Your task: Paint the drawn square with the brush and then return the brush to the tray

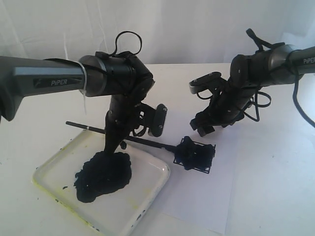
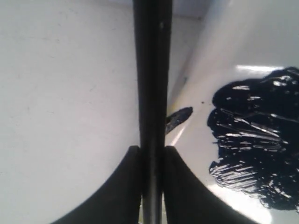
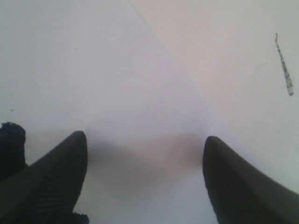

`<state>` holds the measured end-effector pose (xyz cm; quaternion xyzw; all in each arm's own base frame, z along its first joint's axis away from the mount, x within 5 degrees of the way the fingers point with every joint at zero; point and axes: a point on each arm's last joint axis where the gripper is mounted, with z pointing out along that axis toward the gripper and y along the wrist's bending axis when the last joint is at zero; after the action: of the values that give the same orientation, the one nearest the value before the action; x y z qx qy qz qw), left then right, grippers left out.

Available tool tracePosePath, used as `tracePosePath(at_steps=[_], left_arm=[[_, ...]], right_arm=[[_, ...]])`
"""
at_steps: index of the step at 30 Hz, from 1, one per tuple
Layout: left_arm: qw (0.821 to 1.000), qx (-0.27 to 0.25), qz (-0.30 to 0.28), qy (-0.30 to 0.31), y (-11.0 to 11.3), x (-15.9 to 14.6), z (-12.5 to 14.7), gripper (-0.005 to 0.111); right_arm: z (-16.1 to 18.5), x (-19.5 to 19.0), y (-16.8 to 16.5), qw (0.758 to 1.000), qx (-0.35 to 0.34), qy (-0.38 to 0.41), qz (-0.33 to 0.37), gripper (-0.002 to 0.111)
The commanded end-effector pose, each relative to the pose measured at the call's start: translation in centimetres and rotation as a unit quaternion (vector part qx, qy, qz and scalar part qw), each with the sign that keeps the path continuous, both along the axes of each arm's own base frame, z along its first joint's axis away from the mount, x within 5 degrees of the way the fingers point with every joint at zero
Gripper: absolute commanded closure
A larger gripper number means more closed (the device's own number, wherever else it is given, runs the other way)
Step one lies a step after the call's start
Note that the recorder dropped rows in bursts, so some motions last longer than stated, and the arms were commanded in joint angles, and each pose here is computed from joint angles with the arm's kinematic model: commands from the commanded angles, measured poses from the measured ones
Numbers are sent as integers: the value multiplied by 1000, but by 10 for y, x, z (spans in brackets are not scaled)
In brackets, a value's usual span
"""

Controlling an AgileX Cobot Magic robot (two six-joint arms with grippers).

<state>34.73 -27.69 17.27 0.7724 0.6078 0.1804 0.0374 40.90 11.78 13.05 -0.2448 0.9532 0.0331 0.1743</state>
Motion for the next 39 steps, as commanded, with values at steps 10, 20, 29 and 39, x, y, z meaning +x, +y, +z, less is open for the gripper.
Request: tracePosePath(at_steps=[10,20,29,39], left_arm=[[1000,-9,2,5,0,-1,1,107],[999,-39,-14,15,-8,-4,0,107],[999,-36,-8,-16,-6,2,2,107],[1000,-22,-15,-1,-7,2,-11,107]], right_arm=[[-4,0,-1,1000,-7,4,6,42],[-4,0,-1,1000,-7,4,6,42],[-4,0,-1,1000,-7,4,6,42],[-4,0,-1,1000,-7,4,6,42]])
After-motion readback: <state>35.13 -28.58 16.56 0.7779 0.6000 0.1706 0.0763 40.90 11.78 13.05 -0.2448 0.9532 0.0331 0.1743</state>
